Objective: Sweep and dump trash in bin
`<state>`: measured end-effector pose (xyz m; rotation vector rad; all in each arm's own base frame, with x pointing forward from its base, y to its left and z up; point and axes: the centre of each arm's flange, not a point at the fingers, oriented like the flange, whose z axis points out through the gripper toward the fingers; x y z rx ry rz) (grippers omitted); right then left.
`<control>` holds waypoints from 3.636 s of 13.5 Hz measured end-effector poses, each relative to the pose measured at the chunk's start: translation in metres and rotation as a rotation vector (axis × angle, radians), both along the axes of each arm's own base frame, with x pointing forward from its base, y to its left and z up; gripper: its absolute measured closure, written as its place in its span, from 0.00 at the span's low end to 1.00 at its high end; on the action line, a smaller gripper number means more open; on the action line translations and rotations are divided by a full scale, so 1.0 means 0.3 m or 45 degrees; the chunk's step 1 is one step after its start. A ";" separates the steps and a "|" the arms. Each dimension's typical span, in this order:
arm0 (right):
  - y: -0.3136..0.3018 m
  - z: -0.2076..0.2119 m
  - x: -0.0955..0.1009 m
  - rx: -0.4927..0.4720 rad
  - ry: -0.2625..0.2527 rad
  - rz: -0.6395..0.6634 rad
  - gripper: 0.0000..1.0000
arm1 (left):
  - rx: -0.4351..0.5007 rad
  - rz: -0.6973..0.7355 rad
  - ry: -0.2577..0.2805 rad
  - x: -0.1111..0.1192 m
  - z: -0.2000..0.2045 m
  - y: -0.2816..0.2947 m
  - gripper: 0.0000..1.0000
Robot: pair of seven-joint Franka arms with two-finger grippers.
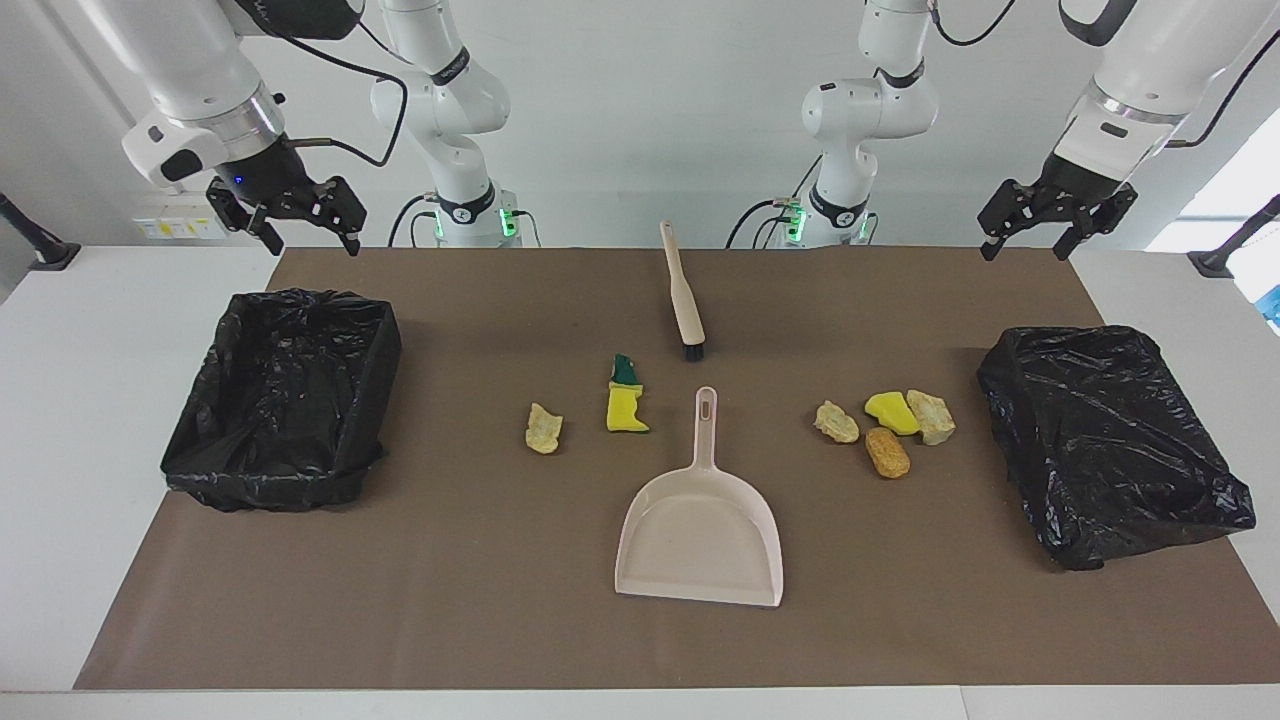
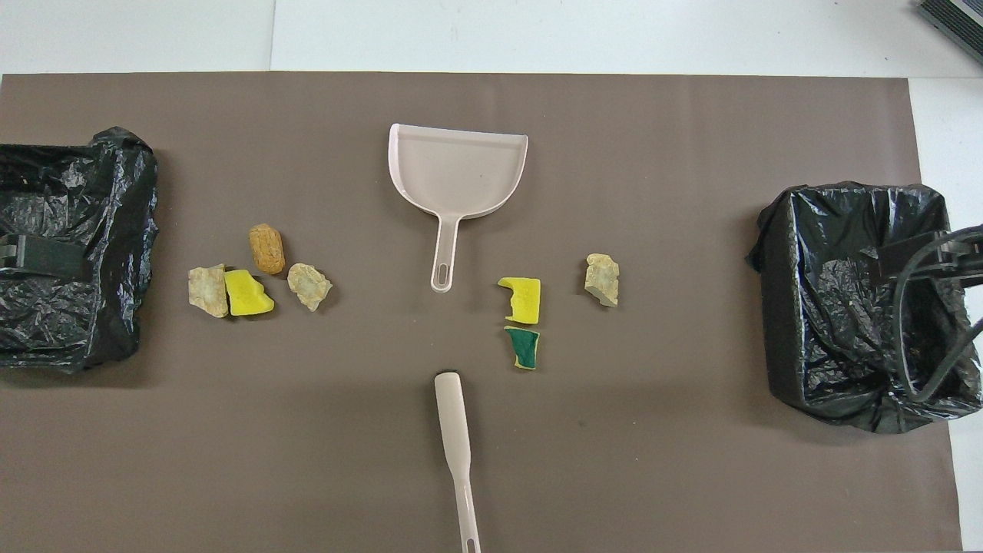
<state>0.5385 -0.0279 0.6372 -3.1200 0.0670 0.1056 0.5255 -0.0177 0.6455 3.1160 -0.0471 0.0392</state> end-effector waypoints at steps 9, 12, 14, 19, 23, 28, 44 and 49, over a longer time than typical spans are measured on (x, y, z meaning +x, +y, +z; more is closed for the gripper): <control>-0.001 -0.008 -0.006 0.001 0.008 -0.001 0.00 | 0.022 -0.215 0.080 -0.119 -0.039 -0.376 0.00; -0.001 -0.013 -0.014 0.002 0.013 -0.001 0.00 | 0.046 -0.230 0.123 -0.235 -0.086 -0.574 0.00; -0.001 -0.016 -0.021 0.002 0.017 -0.001 0.00 | 0.076 -0.213 0.164 -0.325 -0.141 -0.717 0.00; -0.001 -0.028 -0.036 0.004 0.030 -0.001 0.00 | 0.093 -0.154 0.243 -0.553 -0.312 -0.980 0.00; 0.009 -0.035 -0.057 0.005 0.038 0.006 0.00 | 0.073 -0.121 0.197 -0.691 -0.486 -1.125 0.00; 0.009 -0.037 -0.061 0.005 0.040 0.006 0.00 | 0.123 -0.125 0.222 -0.867 -0.816 -1.242 0.00; 0.011 -0.054 -0.071 0.006 0.055 0.007 0.00 | 0.094 -0.066 0.174 -0.983 -1.002 -1.265 0.27; 0.012 -0.054 -0.077 0.007 0.055 0.007 0.00 | 0.095 -0.077 0.175 -0.985 -1.003 -1.265 0.74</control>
